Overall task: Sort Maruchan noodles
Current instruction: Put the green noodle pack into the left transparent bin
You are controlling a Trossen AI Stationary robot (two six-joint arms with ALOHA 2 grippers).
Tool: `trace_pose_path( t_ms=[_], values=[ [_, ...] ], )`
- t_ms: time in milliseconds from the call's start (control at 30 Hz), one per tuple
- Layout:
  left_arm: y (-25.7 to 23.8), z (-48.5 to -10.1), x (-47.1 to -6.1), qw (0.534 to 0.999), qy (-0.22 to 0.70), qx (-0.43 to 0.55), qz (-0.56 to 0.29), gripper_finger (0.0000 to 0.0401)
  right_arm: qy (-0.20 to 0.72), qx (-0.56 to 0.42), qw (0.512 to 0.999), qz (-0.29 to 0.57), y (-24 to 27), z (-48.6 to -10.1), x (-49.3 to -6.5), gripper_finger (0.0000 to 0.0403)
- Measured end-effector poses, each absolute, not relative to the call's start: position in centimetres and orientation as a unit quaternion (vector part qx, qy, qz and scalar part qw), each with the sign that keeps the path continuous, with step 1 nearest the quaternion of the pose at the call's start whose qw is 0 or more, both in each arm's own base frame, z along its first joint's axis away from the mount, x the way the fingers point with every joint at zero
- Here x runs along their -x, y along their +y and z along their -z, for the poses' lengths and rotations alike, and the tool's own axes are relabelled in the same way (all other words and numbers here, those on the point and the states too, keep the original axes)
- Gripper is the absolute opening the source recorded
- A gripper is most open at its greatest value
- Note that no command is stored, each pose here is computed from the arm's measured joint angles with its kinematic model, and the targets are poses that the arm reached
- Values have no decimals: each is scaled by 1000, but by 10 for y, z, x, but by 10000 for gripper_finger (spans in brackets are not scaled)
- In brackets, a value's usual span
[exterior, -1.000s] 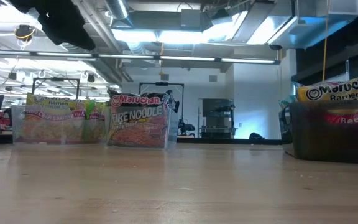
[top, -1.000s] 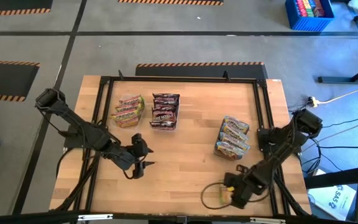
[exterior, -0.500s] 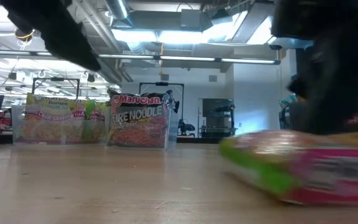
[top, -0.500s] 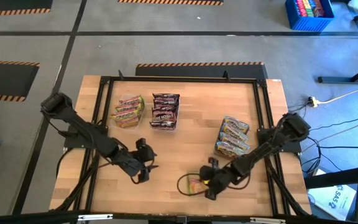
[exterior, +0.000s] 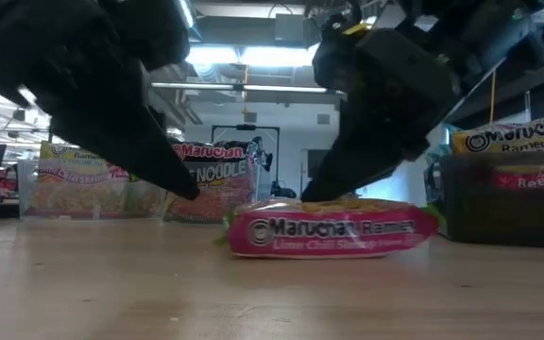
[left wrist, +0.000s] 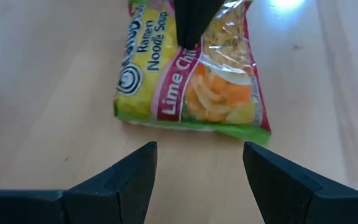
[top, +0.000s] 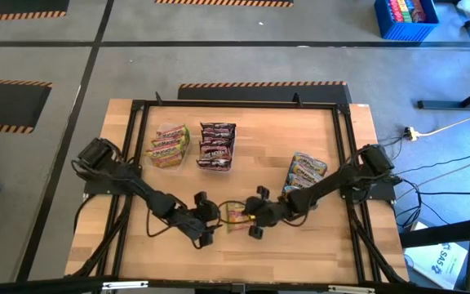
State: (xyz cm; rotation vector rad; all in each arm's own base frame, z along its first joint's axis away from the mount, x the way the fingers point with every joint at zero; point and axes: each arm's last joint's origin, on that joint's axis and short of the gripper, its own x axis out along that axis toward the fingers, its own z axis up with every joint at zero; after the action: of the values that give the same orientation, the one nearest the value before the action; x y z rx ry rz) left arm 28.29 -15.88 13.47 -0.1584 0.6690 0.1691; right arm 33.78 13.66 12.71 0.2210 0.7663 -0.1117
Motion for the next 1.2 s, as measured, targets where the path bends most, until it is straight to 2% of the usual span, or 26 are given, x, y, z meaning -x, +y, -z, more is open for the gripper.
trace_pose_path(
  t_ms=[167,300,533,667,900,967,1067,1200],
  values=[
    [-153,-133,-287,932,337,104,-80,234,371,-70,925,35,135,-133,-339,18],
    [-154,-134,-288,931,336,120,-71,234,380,-76,922,20,141,-165,-330,18],
    [-155,-137,-290,937,316,131,-68,234,490,-183,852,34,140,-182,-300,31],
    [-157,-143,-294,951,280,109,-69,234,525,-196,827,57,137,-175,-294,86],
    [-152,-143,-297,957,266,71,-90,234,499,-266,818,107,121,-164,-299,242],
    [-151,-138,-298,956,272,63,-93,234,489,-279,818,113,116,-160,-300,275],
    [-150,-123,-301,951,287,52,-101,234,461,-298,829,104,112,-159,-304,306],
    [-147,-105,-303,943,308,51,-114,234,452,-302,832,111,109,-159,-306,314]
  ],
)
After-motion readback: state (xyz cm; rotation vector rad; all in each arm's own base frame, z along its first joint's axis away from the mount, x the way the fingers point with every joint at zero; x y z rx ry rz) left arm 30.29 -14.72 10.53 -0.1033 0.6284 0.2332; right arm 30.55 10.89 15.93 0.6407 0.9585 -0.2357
